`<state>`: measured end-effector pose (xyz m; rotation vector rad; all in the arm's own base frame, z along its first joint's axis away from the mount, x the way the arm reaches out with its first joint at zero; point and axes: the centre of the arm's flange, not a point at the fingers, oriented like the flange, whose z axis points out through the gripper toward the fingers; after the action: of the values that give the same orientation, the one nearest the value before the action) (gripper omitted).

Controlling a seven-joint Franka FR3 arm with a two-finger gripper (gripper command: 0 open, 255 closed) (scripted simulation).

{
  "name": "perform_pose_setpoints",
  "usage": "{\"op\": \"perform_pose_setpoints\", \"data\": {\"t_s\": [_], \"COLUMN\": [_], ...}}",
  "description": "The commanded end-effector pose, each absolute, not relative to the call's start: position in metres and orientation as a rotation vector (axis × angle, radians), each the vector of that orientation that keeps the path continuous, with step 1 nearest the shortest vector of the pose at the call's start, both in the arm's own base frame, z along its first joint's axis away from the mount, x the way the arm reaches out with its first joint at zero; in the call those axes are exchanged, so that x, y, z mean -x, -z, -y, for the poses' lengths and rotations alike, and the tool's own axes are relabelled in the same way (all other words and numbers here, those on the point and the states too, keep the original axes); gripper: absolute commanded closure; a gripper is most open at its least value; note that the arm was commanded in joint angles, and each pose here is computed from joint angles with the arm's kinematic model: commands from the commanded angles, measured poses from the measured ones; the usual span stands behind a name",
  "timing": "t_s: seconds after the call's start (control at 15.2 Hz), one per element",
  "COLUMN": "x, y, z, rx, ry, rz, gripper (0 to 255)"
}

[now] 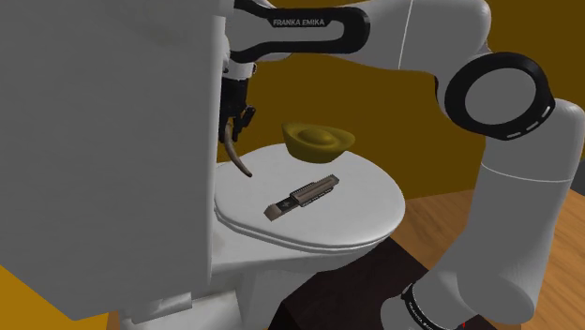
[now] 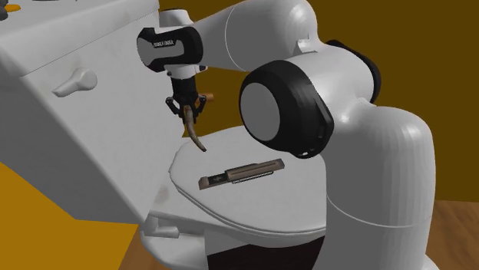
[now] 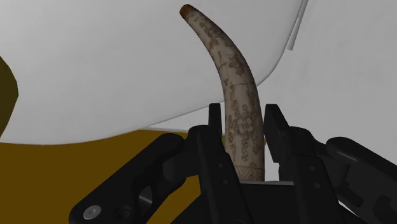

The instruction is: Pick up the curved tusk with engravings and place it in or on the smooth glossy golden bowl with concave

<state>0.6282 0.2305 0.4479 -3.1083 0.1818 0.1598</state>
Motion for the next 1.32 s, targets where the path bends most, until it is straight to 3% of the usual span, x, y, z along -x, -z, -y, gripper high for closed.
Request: {"op": "perform_pose_setpoints", "data": {"t_s": [0.0, 0.92, 1.25], "x": [-0.628, -0.628, -0.618], "y": [-0.470, -0.540, -0.541], "z": [-0.241, -0.241, -0.175], "rx": [3.082, 3.082, 3.082], "ry": [-0.083, -0.083, -0.083], "rz": [-0.161, -0.161, -0.161], "gripper": [255, 255, 255]}}
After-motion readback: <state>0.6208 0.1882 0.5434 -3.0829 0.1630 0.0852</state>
